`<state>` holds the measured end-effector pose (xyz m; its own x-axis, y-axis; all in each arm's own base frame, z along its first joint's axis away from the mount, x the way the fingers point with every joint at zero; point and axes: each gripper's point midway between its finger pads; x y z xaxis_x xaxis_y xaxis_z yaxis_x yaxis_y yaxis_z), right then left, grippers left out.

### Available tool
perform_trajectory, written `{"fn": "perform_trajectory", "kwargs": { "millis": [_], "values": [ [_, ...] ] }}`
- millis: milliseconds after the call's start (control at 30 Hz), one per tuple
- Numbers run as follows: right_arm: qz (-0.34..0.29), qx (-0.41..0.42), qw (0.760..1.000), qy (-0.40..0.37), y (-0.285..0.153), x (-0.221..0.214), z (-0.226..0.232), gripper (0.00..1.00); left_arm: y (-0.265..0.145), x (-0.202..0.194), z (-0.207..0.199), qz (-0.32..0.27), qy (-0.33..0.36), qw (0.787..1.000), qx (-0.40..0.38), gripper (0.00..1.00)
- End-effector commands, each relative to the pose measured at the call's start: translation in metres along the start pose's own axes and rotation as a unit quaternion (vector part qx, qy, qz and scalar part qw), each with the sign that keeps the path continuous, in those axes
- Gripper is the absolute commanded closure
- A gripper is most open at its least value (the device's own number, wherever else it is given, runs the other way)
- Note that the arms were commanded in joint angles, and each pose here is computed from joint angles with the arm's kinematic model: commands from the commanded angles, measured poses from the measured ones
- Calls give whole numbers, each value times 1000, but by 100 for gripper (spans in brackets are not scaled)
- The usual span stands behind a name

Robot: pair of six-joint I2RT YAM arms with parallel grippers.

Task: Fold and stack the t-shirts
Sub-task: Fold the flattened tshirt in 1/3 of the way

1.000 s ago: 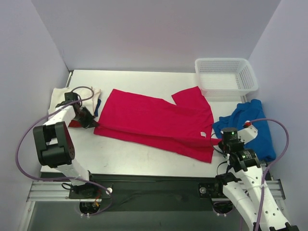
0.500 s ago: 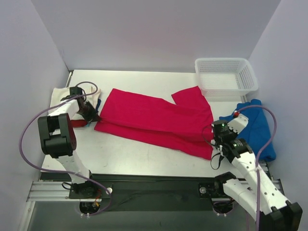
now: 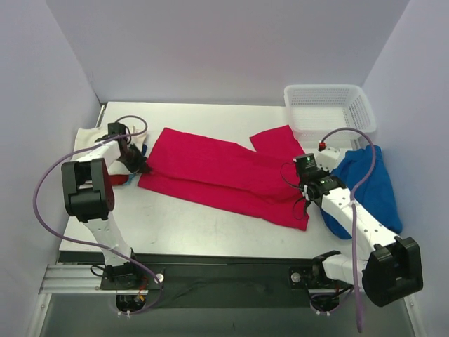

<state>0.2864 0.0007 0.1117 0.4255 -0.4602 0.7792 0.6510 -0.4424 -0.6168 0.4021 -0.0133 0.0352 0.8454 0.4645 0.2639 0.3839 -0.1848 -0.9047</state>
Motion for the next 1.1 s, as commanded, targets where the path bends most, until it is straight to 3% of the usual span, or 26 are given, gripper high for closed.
{"fn": "perform_trajectory", "kwargs": {
  "millis": [0, 100, 133, 200, 233, 433, 567, 667, 700, 800, 933, 1067],
  "values": [
    [-27, 3, 1000, 8, 2, 25, 16, 100, -1, 31, -16, -42, 13, 999, -22, 100],
    [-27, -8, 1000, 10, 9, 28, 20, 100, 2, 36, -24, -46, 26, 998, -36, 84],
    [-27, -11, 1000, 11, 11, 28, 21, 100, 2, 37, -28, -47, 32, 997, -48, 71],
    [-26, -19, 999, 16, 16, 32, 25, 100, 1, 44, -37, -62, 42, 995, -69, 55],
    [-25, -20, 999, 17, 18, 33, 27, 100, -1, 47, -42, -69, 46, 993, -81, 52],
    [-22, -47, 998, 19, 40, 50, 42, 100, -23, 61, -63, -129, 81, 982, -107, 44],
    [-15, -49, 999, 10, 53, 69, 55, 98, -31, 59, -61, -135, 88, 982, -96, 41],
    [-21, -47, 999, -2, 55, 84, 64, 85, -36, 52, -54, -134, 86, 984, -83, 41],
    [-23, -44, 999, -2, 55, 87, 65, 72, -39, 50, -53, -136, 87, 983, -82, 40],
    [-26, -35, 999, 1, 50, 93, 68, 50, -45, 40, -48, -132, 90, 984, -74, 39],
    [-8, -5, 1000, 1, 37, 83, 73, 44, -46, 21, -37, -112, 93, 988, -57, 39],
    [43, 17, 998, -38, 26, 40, 71, 44, -38, -8, -18, -60, 92, 994, -13, 39]
  ]
}}
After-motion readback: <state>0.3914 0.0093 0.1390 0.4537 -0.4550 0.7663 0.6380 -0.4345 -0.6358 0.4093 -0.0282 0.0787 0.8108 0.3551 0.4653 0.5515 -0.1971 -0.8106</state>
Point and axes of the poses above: each gripper's point midway between its finger pads, its own y axis out along the fingers, its own z axis along the line the jaws close on, x = y × z, and after that the axes turned 12 degrees about y, right-handed
